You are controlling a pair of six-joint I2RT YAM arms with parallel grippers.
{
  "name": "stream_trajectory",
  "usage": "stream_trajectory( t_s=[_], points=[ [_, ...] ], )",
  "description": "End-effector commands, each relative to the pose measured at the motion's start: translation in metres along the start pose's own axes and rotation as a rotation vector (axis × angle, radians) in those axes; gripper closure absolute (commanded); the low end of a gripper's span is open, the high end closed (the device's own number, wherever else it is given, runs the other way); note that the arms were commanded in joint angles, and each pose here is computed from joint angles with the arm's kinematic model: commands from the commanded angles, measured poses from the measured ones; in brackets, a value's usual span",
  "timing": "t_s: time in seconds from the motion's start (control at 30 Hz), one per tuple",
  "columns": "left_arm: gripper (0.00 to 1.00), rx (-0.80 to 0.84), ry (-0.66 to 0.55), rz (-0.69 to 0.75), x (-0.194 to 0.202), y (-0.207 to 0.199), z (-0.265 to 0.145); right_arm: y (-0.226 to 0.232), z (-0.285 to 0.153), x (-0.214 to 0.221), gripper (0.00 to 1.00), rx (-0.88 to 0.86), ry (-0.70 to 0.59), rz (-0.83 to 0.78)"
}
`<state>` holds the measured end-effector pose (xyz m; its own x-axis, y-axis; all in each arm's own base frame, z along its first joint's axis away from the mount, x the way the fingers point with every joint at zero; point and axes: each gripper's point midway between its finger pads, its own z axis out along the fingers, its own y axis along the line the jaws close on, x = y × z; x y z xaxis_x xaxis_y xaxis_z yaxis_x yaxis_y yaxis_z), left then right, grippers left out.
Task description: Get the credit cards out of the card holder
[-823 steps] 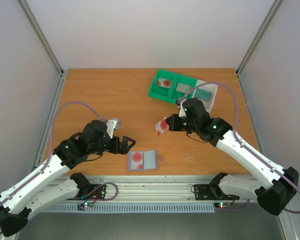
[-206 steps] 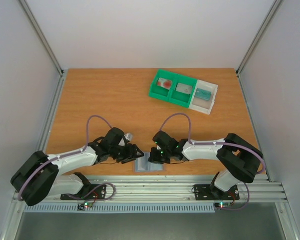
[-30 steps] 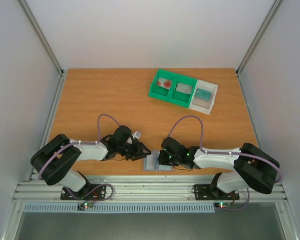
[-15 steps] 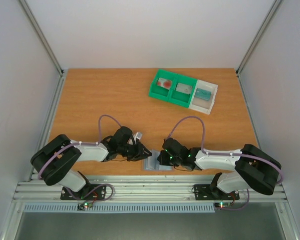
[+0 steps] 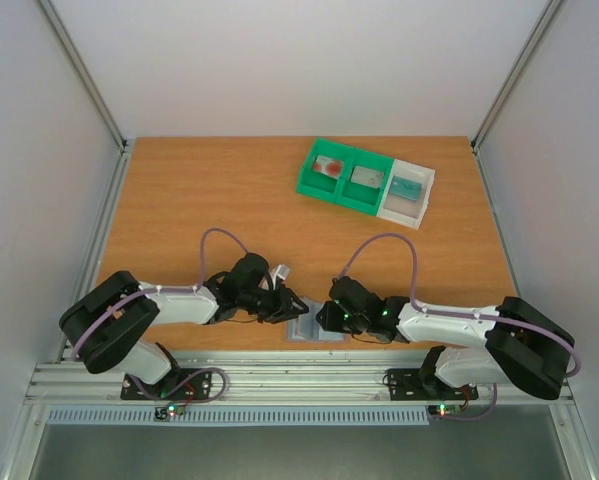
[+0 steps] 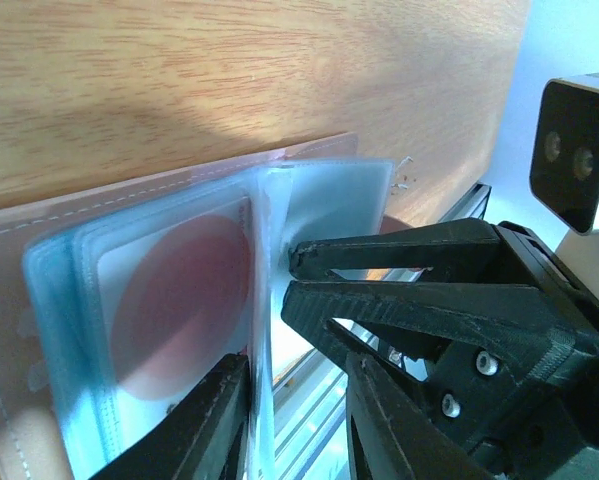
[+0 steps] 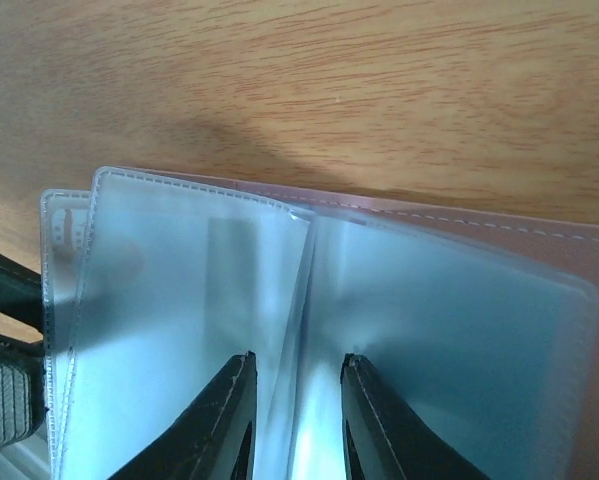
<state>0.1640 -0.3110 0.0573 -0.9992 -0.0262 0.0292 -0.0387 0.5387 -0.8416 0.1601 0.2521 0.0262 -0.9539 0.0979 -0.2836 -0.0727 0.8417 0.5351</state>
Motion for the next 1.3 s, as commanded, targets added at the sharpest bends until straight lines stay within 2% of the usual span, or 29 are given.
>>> stream_trajectory(
  t_s=[0.0, 0.3, 0.57, 0.73, 0.87, 1.13, 1.27],
  points=[
    [0.71, 0.043, -0.02, 0.053, -0.006, -0.023, -0.001, -0.008, -0.01, 0.0, 0.74, 0.04, -0.016, -0.001],
    [0.72, 0.053, -0.007, 0.069, -0.004, -0.032, 0.002, -0.004, -0.03, -0.008, 0.73, 0.027, -0.07, -0.027],
    [0.73, 0.054, 0.005, 0.082, -0.002, -0.039, 0.009, 0.028, -0.048, 0.001, 0.59, -0.16, -0.032, -0.084],
    [0.73, 0.051, 0.009, 0.083, -0.002, -0.041, 0.012, 0.039, -0.046, 0.006, 0.52, -0.184, -0.014, -0.105],
    [0.73, 0.045, 0.007, 0.081, -0.002, -0.04, 0.012, 0.04, -0.039, 0.01, 0.56, -0.159, 0.003, -0.111],
    [0.73, 0.034, 0.002, 0.08, -0.002, -0.037, 0.011, 0.025, -0.038, 0.008, 0.71, -0.076, -0.009, -0.097],
    [0.74, 0.023, 0.0, 0.078, -0.002, -0.034, 0.011, 0.021, -0.039, 0.009, 0.72, -0.066, -0.009, -0.09]
  ],
)
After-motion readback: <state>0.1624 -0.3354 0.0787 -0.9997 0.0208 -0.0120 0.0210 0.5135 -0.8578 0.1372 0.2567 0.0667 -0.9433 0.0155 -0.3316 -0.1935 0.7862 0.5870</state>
